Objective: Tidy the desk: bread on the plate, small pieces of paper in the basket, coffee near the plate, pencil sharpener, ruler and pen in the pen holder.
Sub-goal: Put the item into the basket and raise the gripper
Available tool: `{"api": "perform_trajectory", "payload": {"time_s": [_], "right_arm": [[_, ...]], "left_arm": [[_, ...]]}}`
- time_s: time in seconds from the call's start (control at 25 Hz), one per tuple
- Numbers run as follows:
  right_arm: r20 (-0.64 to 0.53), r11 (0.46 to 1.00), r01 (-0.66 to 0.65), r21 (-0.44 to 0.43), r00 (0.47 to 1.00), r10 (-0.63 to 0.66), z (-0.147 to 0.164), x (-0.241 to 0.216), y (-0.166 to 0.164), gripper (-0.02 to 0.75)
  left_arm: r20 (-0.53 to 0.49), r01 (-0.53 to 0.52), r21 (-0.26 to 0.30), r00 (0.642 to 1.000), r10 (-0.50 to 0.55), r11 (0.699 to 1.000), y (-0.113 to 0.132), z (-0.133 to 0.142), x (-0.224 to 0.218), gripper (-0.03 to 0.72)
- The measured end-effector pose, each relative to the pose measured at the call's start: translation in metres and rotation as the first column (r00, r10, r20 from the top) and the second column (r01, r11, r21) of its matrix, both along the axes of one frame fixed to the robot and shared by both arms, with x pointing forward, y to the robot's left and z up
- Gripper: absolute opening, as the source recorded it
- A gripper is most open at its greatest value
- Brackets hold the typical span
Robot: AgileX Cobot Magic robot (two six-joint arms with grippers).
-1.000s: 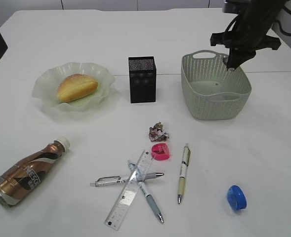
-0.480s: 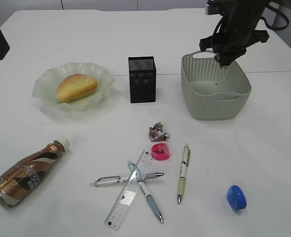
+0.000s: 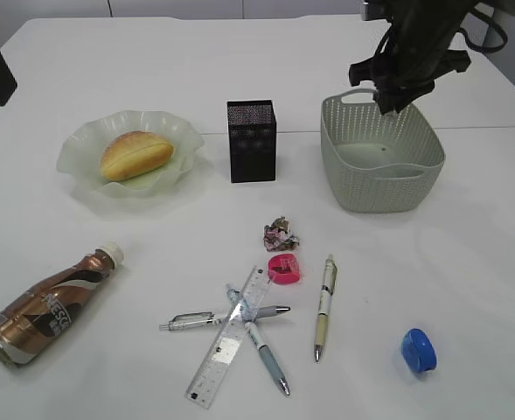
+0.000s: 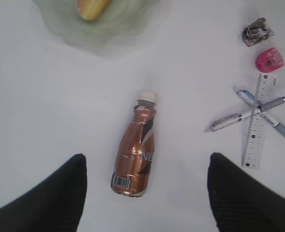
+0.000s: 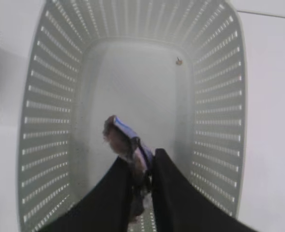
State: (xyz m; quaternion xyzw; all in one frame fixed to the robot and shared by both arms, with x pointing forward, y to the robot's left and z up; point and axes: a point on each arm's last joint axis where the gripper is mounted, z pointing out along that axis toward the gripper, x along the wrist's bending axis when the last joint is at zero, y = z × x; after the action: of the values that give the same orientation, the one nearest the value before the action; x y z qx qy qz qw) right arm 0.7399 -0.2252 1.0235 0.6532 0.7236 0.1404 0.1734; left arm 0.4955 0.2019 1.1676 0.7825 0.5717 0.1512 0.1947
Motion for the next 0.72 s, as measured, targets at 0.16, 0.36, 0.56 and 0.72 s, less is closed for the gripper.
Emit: {"api": "perform_trajectory", "payload": {"time_s": [0.16, 0.36, 0.56, 0.72], "right_arm": [[0.009, 1.000, -0.005, 0.011, 1.000, 0.005, 0.0004, 0.0007, 0.0011, 0.376], [0.011, 1.000, -0.006, 0.011, 1.000, 0.006, 0.0004, 0.0009, 0.0011, 0.501], [-0.003, 0.999, -0.005, 0.031, 1.000, 0.005, 0.0001, -0.0003, 0.0028, 0.510], [-0.063, 0.998, 0.002, 0.059, 0.998, 0.002, 0.0057, -0.0057, 0.0048, 0.509]], "left_arm": [[0.000, 0.000, 0.000, 1.000, 0.000, 1.000, 0.0000, 0.0000, 0.0000, 0.560], [0.000, 0.000, 0.000, 1.000, 0.000, 1.000, 0.0000, 0.0000, 0.0000, 0.559], [0.000, 0.000, 0.000, 1.000, 0.000, 1.000, 0.0000, 0.0000, 0.0000, 0.560], [0.000, 0.000, 0.000, 1.000, 0.000, 1.000, 0.0000, 0.0000, 0.0000, 0.559]]}}
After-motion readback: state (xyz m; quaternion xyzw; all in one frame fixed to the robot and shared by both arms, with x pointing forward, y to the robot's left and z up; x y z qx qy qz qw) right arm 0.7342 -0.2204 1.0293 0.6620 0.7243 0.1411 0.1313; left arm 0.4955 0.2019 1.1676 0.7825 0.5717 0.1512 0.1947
